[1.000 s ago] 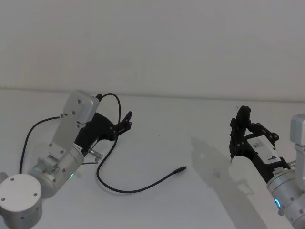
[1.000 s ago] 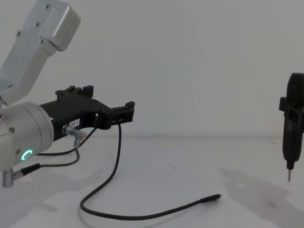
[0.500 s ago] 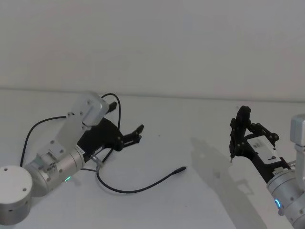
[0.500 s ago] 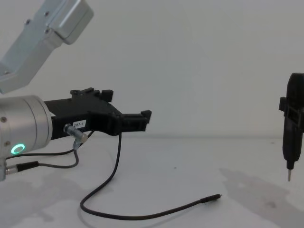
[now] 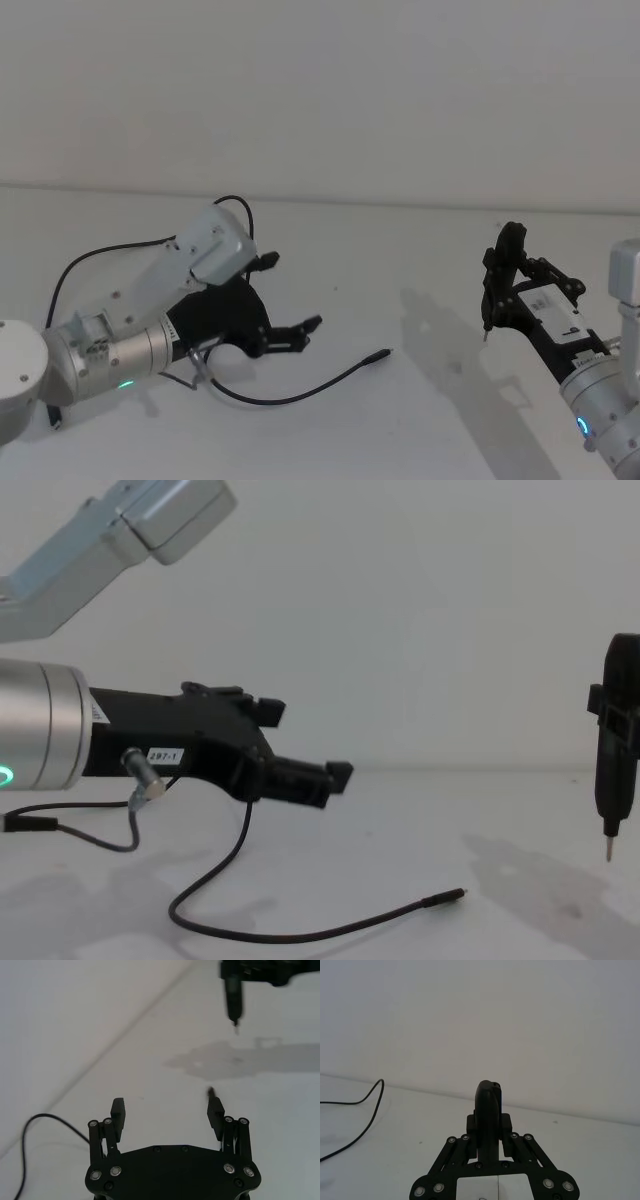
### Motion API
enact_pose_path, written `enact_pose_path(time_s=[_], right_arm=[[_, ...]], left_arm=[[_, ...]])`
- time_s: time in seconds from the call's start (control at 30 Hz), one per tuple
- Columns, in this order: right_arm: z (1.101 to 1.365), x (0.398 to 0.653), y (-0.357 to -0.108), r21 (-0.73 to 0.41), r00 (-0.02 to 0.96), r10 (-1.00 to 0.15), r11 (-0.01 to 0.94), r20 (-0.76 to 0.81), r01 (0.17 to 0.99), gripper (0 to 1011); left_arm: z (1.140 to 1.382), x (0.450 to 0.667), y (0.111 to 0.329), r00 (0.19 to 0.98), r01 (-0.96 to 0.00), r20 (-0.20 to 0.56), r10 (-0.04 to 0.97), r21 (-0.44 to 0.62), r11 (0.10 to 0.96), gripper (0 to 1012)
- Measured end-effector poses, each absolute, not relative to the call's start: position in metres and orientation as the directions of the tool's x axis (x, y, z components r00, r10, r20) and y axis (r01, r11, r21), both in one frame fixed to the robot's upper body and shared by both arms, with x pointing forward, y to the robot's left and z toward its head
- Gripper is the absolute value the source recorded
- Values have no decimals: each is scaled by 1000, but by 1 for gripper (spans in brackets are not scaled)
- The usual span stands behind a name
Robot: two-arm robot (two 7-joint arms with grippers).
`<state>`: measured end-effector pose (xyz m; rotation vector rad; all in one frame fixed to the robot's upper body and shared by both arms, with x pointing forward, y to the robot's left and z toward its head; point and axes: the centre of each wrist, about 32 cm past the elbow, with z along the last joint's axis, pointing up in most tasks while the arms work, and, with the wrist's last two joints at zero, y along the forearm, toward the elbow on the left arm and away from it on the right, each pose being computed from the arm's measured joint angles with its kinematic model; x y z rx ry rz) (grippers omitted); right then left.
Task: Pick up the data cable with the one hand.
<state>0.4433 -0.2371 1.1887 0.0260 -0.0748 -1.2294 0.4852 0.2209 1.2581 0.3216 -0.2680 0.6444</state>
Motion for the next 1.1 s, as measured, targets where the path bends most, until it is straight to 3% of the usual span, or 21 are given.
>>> enact_pose_path(time_s=[0.37,1.1], right_arm=[[1189,443,-237,60,333,-942,335,43,940,268],[1189,443,-237,60,333,-942,335,43,940,268]], left_arm=[[1276,485,217,845,-526,329,422,363,769,1001],[1275,484,192,856,-517,302,420,502,693,1001]])
